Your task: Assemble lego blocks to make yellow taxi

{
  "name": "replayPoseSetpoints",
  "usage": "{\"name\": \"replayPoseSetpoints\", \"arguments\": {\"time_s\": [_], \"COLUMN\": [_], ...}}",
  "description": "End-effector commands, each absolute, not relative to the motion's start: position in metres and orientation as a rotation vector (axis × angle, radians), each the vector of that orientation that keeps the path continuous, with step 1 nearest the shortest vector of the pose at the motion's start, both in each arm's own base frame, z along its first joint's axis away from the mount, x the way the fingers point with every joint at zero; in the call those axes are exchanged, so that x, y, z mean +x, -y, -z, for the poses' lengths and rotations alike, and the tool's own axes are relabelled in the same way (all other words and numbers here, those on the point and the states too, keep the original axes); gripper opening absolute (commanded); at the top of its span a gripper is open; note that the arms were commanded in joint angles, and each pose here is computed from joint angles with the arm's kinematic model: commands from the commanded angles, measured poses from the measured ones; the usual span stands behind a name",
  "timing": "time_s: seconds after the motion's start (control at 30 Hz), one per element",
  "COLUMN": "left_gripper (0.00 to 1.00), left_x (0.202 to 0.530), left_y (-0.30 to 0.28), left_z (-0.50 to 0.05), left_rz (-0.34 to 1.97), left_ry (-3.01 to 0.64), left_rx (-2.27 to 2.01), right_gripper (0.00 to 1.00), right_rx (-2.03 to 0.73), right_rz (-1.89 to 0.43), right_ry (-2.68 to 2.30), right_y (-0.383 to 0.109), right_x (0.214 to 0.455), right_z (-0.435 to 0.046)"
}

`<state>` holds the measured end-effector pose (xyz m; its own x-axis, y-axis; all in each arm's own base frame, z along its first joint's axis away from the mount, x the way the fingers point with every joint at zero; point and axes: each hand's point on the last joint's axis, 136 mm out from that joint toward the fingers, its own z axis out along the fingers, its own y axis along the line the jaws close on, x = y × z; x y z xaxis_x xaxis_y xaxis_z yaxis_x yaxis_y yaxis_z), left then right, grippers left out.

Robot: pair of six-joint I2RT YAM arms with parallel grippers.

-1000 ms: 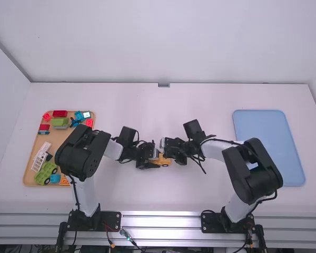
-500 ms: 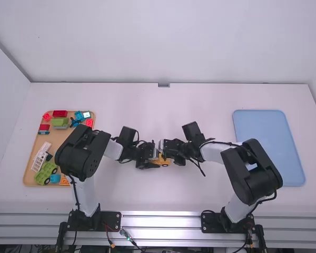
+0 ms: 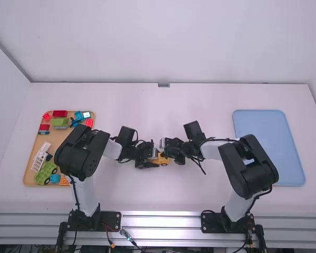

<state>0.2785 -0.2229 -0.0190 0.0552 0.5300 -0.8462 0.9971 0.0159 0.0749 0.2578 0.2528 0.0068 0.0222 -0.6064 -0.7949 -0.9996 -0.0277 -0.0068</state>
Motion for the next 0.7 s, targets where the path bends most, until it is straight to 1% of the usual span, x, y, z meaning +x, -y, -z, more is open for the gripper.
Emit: {"name": "replayPoseSetpoints", "arguments": {"time_s": [0.0,0.03,0.13,0.27,0.3,0.33,0.37,0.4,0.5,0.67], "left_gripper": [0.51,0.51,0.51,0.51,0.51,0.51,0.51,0.51,0.52,0.63], "left_x": [0.271,0.271,0.272,0.272,0.272,0.273,0.273,0.274,0.279,0.294], "left_y": [0.222,0.222,0.222,0.222,0.222,0.222,0.222,0.222,0.224,0.228], "left_z": [0.027,0.027,0.027,0.027,0.027,0.026,0.026,0.026,0.023,0.014], "left_rz": [0.821,0.819,0.819,0.819,0.818,0.815,0.813,0.808,0.785,0.793], "left_ry": [-1.569,-1.566,-1.566,-1.566,-1.565,-1.561,-1.559,-1.554,-1.527,-1.559], "left_rx": [1.627,1.627,1.627,1.627,1.627,1.626,1.627,1.626,1.625,1.582], "right_gripper": [0.00,0.00,0.00,0.01,0.13,0.55,0.95,0.99,0.99,0.99], "right_rx": [-1.735,-1.737,-1.720,-1.641,-1.625,-1.587,-1.568,-1.541,-1.482,-1.395], "right_rz": [-0.753,-0.776,-0.825,-0.834,-0.837,-0.842,-0.843,-0.847,-0.855,-0.891], "right_ry": [-1.790,-1.652,-1.454,-1.343,-1.346,-1.368,-1.386,-1.414,-1.490,-1.593], "right_y": [-0.230,-0.235,-0.242,-0.237,-0.235,-0.231,-0.228,-0.225,-0.216,-0.201], "right_x": [0.251,0.254,0.254,0.266,0.268,0.273,0.276,0.280,0.287,0.291], "right_z": [0.025,0.002,-0.032,-0.063,-0.067,-0.073,-0.075,-0.077,-0.076,-0.071]}}
